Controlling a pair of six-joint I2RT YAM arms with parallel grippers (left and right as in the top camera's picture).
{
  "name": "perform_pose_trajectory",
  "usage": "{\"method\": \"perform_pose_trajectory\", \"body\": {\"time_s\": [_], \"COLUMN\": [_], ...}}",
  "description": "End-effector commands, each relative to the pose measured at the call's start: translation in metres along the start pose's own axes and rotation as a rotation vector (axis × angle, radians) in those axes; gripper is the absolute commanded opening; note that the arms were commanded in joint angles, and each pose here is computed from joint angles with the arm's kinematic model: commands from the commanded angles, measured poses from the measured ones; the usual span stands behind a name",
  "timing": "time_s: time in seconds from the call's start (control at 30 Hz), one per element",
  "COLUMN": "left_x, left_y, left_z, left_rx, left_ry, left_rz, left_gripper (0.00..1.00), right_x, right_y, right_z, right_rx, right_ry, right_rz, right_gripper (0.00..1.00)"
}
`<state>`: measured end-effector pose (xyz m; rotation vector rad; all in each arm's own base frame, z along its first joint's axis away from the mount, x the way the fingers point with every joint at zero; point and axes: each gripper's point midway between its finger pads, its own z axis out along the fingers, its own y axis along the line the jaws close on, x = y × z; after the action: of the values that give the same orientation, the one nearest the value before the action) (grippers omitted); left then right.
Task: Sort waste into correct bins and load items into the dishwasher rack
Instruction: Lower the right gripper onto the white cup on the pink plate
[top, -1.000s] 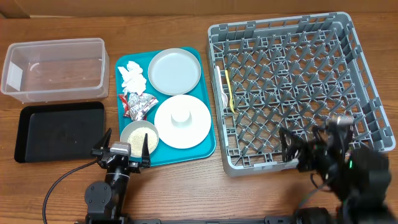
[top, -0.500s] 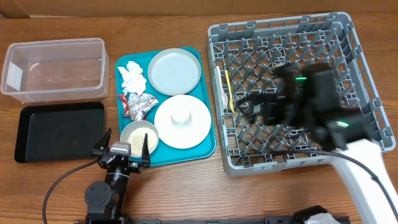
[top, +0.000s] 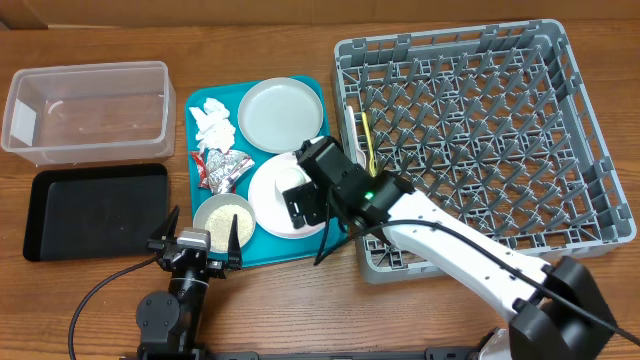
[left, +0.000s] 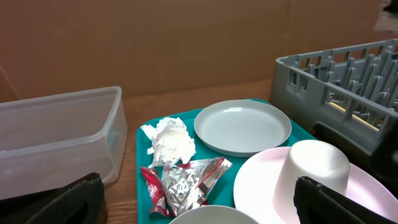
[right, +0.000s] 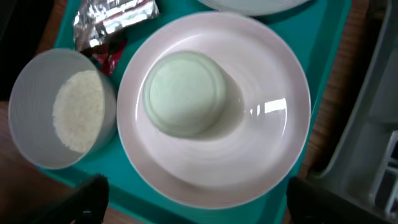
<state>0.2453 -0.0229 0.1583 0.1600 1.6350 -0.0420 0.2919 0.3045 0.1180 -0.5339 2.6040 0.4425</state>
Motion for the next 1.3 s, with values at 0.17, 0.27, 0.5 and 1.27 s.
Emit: {"method": "perform_pose_trajectory", "body": {"time_s": [0.17, 0.27, 0.5, 1.27], "left_x": [0.000, 0.000, 0.000, 0.000], "left_y": [-0.002, -0.002, -0.002, -0.002], "left_z": [0.000, 0.000, 0.000, 0.000], "left_rx": [0.005, 0.005, 0.005, 0.005], "left_ry": [-0.004, -0.004, -0.004, -0.004], "left_rz": [-0.005, -0.005, -0.005, -0.005], "left_gripper": [1.00, 1.00, 1.00, 1.00], "right_x": [-0.057, -0.049, -0.054, -0.048], "right_y": [0.017, 0.013, 0.015, 0.013], "right_z": [0.002, 0.022, 0.030, -0.004], "right_rx": [-0.043, -0.027, -0.032, -0.053], "right_ry": [-0.215, -0.180, -0.199, 0.149], "right_rz": [-0.011, -0.023, -0.038, -0.001], "right_gripper": [1.00, 0.96, 0.93, 1.00]}}
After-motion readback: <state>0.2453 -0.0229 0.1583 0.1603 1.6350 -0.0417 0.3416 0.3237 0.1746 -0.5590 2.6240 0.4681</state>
